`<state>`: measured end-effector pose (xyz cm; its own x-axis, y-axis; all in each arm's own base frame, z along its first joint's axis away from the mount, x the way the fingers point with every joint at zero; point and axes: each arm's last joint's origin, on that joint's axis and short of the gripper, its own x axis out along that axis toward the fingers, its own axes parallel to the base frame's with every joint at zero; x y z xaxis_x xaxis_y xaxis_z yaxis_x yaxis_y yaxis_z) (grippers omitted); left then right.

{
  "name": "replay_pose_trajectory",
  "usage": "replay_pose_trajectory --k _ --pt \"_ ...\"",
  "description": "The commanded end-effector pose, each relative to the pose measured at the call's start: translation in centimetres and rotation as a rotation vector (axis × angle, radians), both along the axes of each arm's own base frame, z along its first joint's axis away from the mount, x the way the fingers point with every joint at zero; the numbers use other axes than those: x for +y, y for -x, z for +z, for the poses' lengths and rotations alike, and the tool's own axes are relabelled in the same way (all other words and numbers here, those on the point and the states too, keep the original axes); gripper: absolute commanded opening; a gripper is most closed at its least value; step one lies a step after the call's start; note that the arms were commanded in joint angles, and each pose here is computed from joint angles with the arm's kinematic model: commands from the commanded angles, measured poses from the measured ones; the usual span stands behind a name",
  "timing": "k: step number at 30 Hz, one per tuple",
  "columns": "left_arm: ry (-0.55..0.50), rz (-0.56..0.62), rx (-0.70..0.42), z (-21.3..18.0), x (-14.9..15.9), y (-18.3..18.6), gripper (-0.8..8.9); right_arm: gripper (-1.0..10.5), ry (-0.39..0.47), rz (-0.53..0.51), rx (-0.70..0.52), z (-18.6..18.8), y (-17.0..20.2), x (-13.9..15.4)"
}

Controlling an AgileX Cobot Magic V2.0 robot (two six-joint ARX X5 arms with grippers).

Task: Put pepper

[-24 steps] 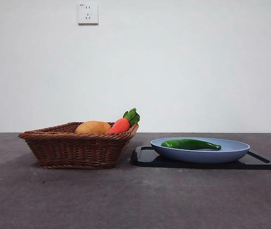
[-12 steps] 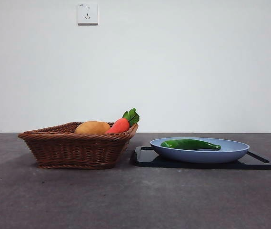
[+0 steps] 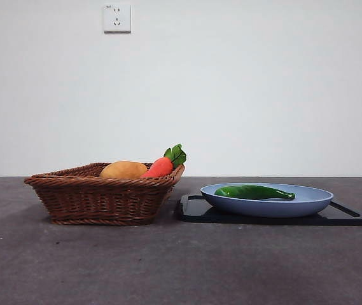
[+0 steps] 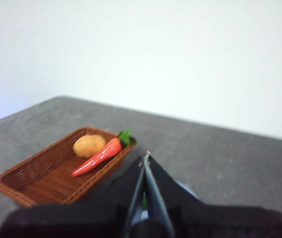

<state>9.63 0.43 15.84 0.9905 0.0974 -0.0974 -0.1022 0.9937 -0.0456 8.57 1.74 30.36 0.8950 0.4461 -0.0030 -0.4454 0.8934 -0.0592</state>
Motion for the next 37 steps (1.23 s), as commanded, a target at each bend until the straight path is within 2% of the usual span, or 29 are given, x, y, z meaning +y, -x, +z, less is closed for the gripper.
replay_pose_trajectory --k 1,5,14,25,28,37 --pt "0.003 0.002 -0.006 -0.2 0.0 0.0 0.08 0.1 -0.014 -0.016 -0.028 -3.2 -0.4 0.0" --pt "0.003 0.002 -0.005 -0.2 0.0 0.0 0.08 0.1 -0.044 -0.103 -0.006 -8.1 -0.5 -0.3" --pt "0.003 0.002 -0.006 -0.2 0.0 0.0 0.08 0.1 -0.061 -0.164 0.057 -13.2 -0.8 -0.4" --pt "0.003 0.002 -0.006 -0.2 0.0 0.0 0.08 0.1 -0.054 -0.170 0.182 -15.3 -0.9 -0.4" --pt "0.003 0.002 -0.006 -0.2 0.0 0.0 0.08 0.1 -0.110 -0.172 0.199 -15.2 -0.9 -0.4" --pt "0.003 0.002 -0.005 -0.2 0.0 0.0 0.08 0.1 -0.109 -0.171 0.198 -15.2 -0.9 -0.4"
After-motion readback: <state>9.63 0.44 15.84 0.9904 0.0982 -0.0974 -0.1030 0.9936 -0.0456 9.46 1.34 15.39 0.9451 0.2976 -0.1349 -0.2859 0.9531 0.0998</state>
